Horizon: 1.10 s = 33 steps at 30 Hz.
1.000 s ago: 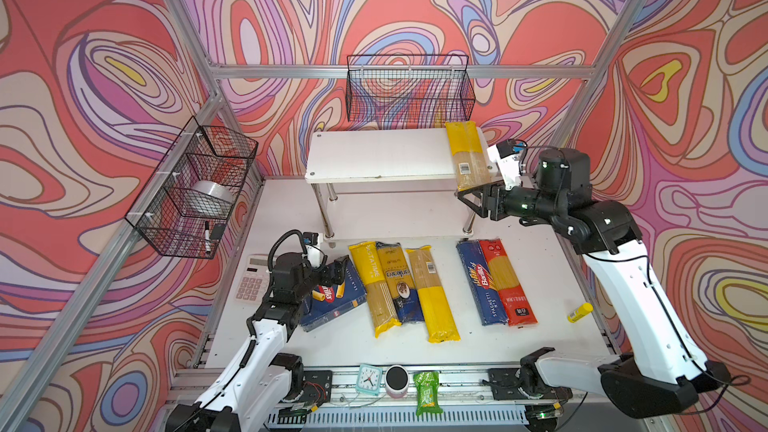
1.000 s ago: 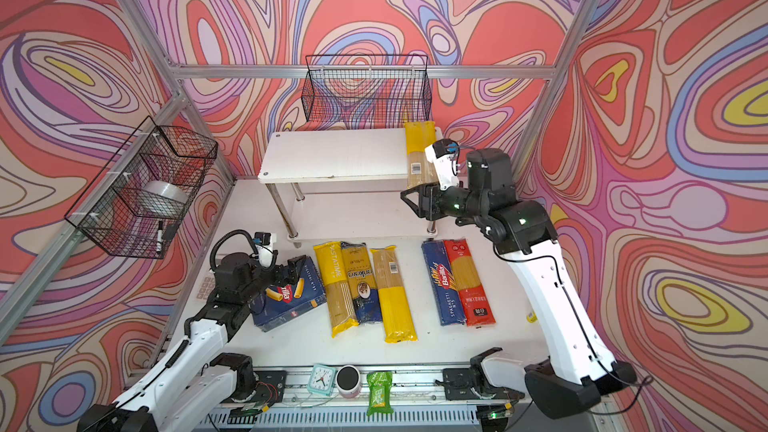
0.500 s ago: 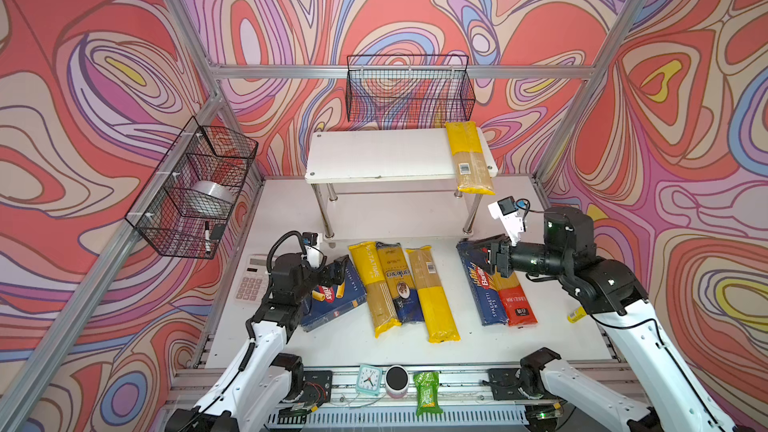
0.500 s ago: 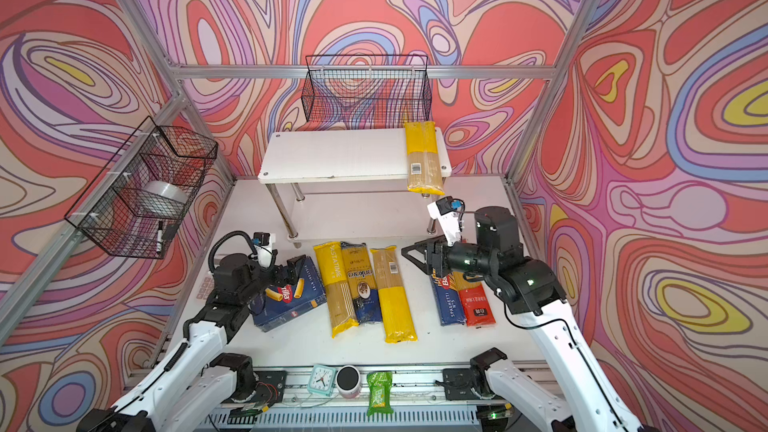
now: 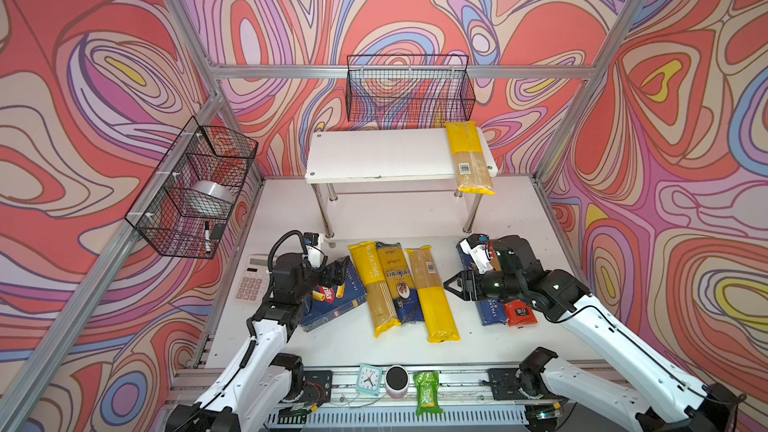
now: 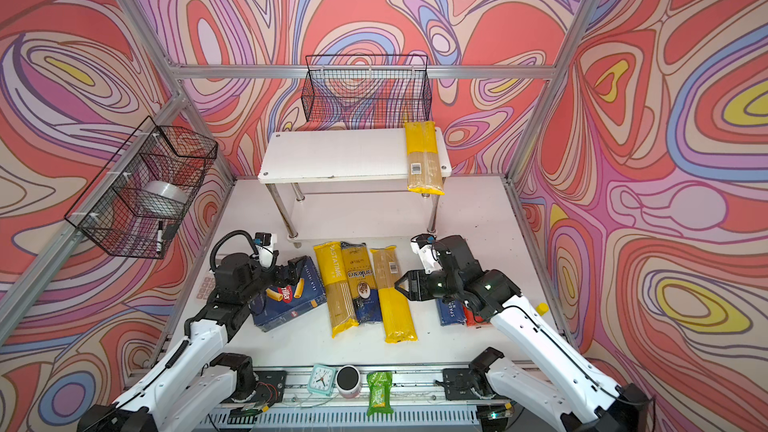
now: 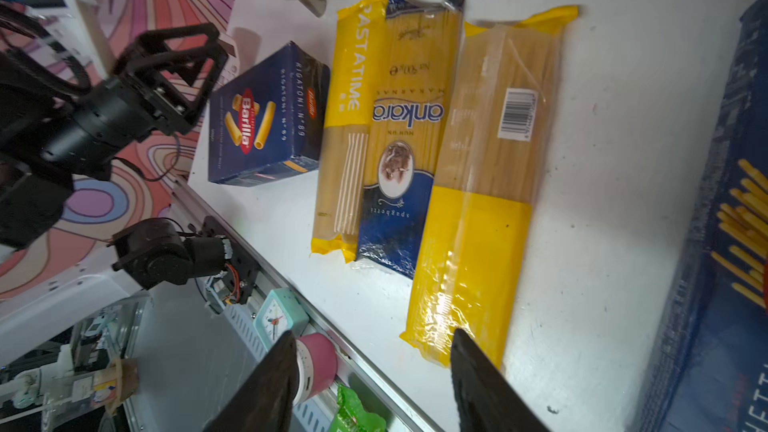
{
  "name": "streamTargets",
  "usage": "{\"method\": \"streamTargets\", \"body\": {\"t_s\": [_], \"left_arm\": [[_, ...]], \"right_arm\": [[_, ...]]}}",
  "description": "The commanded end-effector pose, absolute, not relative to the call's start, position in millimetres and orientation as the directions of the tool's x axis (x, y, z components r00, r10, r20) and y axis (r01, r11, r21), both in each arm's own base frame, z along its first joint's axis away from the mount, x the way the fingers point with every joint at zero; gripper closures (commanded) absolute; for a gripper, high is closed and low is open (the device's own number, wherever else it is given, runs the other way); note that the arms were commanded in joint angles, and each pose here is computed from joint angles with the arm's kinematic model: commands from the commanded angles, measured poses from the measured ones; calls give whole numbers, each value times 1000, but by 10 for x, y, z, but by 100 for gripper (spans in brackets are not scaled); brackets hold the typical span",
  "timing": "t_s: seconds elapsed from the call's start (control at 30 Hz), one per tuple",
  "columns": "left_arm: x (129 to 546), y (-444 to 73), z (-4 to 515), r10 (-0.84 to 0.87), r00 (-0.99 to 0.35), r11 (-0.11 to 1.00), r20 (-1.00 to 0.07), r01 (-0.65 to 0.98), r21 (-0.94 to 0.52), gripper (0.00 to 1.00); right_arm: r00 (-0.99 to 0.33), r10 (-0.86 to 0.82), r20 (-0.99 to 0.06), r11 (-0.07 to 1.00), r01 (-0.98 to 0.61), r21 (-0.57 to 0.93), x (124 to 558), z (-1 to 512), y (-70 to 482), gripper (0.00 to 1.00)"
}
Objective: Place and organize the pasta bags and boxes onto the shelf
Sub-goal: 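Move the right gripper down to the clear-and-yellow spaghetti bag on the table, then close the right gripper on the clear-and-yellow bag while the left gripper shifts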
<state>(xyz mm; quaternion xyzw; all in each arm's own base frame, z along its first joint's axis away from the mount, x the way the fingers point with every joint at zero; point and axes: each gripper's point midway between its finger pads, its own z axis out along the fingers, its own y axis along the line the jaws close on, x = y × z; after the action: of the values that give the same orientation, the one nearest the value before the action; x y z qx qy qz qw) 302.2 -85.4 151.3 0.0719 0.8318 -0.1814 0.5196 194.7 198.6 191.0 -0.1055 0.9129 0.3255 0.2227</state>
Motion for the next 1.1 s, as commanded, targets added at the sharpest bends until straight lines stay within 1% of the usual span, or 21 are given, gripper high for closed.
{"method": "streamTargets", "body": {"t_s": [0.0, 0.07, 0.2, 0.3, 0.37, 0.43, 0.6, 0.77, 0.9, 1.07], "left_arm": [[3005, -866, 1546, -63, -432, 921, -900, 322, -220, 0], [3002, -864, 1551, -65, -430, 921, -900, 320, -220, 0], [2954, -940, 1573, -51, -421, 902, -906, 370, -222, 0], [2967, -867, 1572, -66, -415, 919, -907, 328, -217, 0], [2961, -853, 1575, -69, -411, 922, -909, 322, -215, 0], [2959, -857, 1583, -69, -408, 921, -910, 325, -216, 0], [2969, -873, 1571, -65, -417, 918, -907, 332, -218, 0], [3003, -863, 1543, -67, -433, 922, -899, 318, -222, 0], [2979, -891, 1558, -61, -427, 915, -902, 338, -222, 0], [2998, -845, 1548, -71, -428, 925, -901, 309, -220, 0]], "right_arm": [[-865, 3, -501, 856, -257, 448, 2103, 1716, 1889, 35], [-862, 6, -508, 873, -244, 423, 2111, 1643, 1894, 35], [-849, -3, -528, 899, -234, 371, 2119, 1477, 1949, 34], [-851, -53, -522, 917, -248, 311, 2110, 1316, 2026, 31], [-858, -93, -506, 927, -260, 269, 2091, 1186, 2076, 27], [-858, -97, -504, 946, -237, 220, 2116, 1094, 2039, 24], [-848, -79, -524, 947, -228, 227, 2190, 983, 2115, 18], [-837, -153, -525, 956, -261, 138, 2241, 866, 2157, 14], [-859, -168, -483, 964, -245, 100, 2238, 769, 2138, 12], [-885, -157, -438, 960, -241, 142, 2197, 519, 2243, 11]]}}
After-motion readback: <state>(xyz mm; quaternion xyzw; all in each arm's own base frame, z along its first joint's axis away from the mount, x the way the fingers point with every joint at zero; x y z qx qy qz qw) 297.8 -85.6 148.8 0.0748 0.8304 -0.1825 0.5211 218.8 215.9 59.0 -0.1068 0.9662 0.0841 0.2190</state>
